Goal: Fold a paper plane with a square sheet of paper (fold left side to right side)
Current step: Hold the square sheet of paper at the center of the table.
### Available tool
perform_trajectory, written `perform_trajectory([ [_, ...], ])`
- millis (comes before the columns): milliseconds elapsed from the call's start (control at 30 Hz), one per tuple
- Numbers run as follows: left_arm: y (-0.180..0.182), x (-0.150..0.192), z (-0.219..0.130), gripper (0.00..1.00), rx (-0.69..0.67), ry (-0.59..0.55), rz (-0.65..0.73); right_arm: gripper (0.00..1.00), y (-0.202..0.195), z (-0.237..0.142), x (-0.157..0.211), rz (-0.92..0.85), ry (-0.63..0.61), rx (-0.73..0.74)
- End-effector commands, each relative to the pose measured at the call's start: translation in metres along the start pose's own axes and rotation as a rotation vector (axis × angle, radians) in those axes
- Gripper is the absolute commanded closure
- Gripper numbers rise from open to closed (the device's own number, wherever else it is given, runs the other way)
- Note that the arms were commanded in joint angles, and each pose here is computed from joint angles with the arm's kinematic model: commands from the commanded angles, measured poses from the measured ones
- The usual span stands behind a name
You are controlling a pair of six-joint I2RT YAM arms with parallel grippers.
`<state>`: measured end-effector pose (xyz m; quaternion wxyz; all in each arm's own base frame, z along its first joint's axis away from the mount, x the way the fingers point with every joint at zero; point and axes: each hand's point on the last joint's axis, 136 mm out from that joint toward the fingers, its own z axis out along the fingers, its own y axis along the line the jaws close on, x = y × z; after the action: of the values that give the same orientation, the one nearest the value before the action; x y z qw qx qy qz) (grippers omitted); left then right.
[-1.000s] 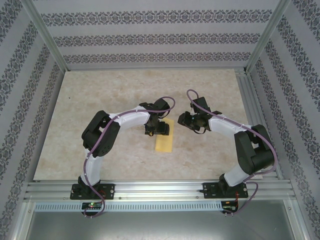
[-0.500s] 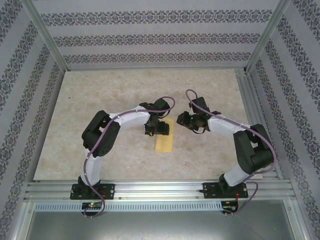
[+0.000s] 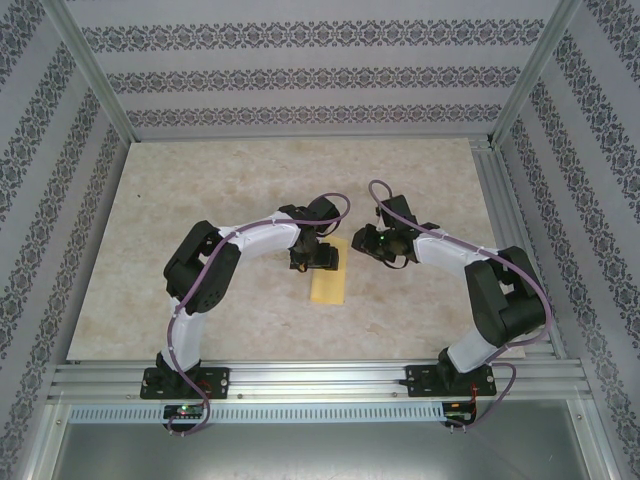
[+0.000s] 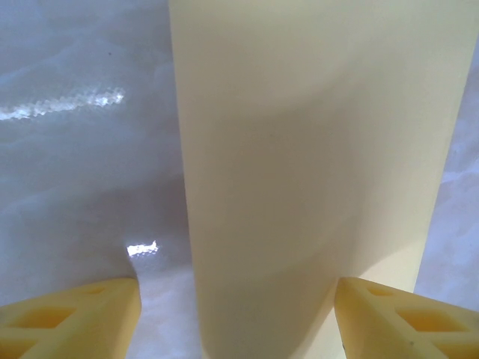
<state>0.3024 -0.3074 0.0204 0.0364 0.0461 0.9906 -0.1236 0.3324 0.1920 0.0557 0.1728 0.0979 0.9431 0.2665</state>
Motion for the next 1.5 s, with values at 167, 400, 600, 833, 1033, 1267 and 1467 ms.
perform_trajectory([
  [167, -0.017, 0.005, 0.038, 0.29, 0.055, 0.028, 0.042, 0.67, 0.010, 0.009, 0.002, 0.004, 0.014, -0.026],
  [400, -0.017, 0.006, 0.039, 0.29, 0.059, 0.032, 0.040, 0.71, 0.015, 0.017, 0.007, 0.001, 0.032, -0.032],
  [600, -0.019, 0.006, 0.039, 0.28, 0.064, 0.035, 0.043, 0.76, 0.018, 0.020, 0.008, 0.001, 0.038, -0.036],
  [833, -0.019, 0.006, 0.040, 0.28, 0.065, 0.038, 0.044, 0.82, 0.022, 0.023, 0.010, -0.006, 0.047, -0.041],
  [1033, -0.020, 0.006, 0.041, 0.28, 0.069, 0.042, 0.047, 0.84, 0.025, 0.025, 0.011, -0.007, 0.052, -0.046],
  [1267, -0.022, 0.005, 0.041, 0.28, 0.073, 0.043, 0.047, 0.84, 0.025, 0.026, 0.011, -0.008, 0.056, -0.045],
  [1467, -0.022, 0.006, 0.042, 0.28, 0.075, 0.045, 0.049, 0.85, 0.026, 0.028, 0.013, -0.008, 0.061, -0.046],
])
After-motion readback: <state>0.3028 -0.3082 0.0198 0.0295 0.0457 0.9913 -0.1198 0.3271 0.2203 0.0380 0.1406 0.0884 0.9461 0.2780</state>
